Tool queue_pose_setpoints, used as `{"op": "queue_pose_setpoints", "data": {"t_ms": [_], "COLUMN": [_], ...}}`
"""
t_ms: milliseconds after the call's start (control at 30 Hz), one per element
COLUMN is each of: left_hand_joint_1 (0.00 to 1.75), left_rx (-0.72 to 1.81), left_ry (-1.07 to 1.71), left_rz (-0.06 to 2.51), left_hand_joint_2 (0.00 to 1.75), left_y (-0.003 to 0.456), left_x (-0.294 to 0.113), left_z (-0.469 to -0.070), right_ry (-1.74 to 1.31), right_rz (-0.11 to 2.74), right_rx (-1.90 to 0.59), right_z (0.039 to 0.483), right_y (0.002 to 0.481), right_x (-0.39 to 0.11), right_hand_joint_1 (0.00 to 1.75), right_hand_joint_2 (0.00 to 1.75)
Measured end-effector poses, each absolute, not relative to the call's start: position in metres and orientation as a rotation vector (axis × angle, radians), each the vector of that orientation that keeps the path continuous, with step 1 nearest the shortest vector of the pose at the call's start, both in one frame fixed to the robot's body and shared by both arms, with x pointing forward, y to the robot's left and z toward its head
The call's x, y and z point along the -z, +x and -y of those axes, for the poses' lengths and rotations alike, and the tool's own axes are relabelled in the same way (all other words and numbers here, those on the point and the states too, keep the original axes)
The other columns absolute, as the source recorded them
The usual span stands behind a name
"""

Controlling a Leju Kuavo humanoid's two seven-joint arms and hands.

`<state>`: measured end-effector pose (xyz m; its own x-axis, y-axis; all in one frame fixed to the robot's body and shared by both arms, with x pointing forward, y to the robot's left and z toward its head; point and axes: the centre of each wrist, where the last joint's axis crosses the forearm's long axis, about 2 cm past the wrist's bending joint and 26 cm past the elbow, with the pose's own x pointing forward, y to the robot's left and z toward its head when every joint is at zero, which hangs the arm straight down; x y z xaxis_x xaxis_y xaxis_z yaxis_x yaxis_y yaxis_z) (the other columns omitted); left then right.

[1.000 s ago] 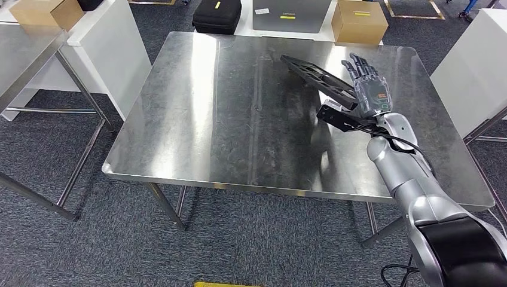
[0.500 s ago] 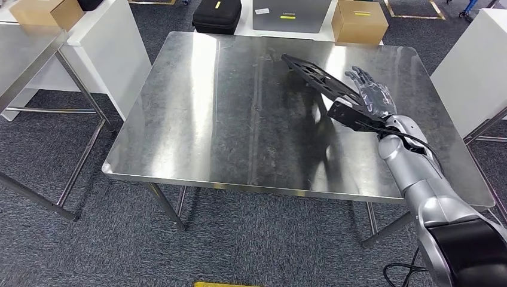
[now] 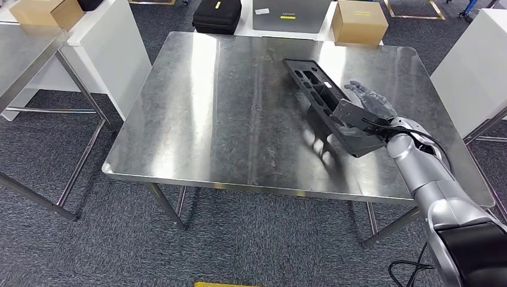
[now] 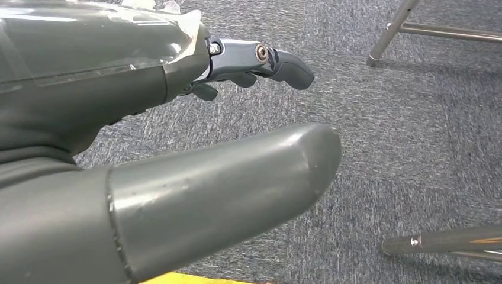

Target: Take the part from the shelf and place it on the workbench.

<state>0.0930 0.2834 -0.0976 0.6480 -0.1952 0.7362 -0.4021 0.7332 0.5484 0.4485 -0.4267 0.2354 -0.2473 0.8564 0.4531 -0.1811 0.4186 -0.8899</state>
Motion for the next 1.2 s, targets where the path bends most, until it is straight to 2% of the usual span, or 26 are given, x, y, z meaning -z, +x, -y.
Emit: {"op": "queue_pose_setpoints", "data": {"t_ms": [200, 533, 700, 967, 1200], "left_hand_joint_1": [0.0, 0.0, 0.0, 0.0, 0.0], "left_rx": [-0.143, -0.151, -0.164, -0.186, -0.215], "left_ry": [0.771, 0.778, 0.782, 0.782, 0.78], "left_rz": [0.863, 0.849, 0.836, 0.816, 0.793], "left_hand_joint_2": [0.0, 0.0, 0.0, 0.0, 0.0], "left_y": [0.088, 0.084, 0.08, 0.074, 0.067], "left_x": [0.099, 0.099, 0.1, 0.101, 0.103], "left_z": [-0.284, -0.285, -0.285, -0.284, -0.281], "right_ry": [-0.36, -0.358, -0.483, -0.726, -0.953], "right_rz": [1.367, 1.382, 1.442, 1.473, 1.448], "right_rx": [-1.114, -1.106, -1.058, -0.939, -0.844], "right_z": [0.434, 0.433, 0.443, 0.494, 0.541], "right_y": [0.444, 0.446, 0.448, 0.428, 0.36], "right_x": [-0.234, -0.246, -0.259, -0.269, -0.22], "right_hand_joint_1": [0.0, 0.0, 0.0, 0.0, 0.0], "right_hand_joint_2": [1.75, 1.75, 1.75, 1.75, 1.75]}}
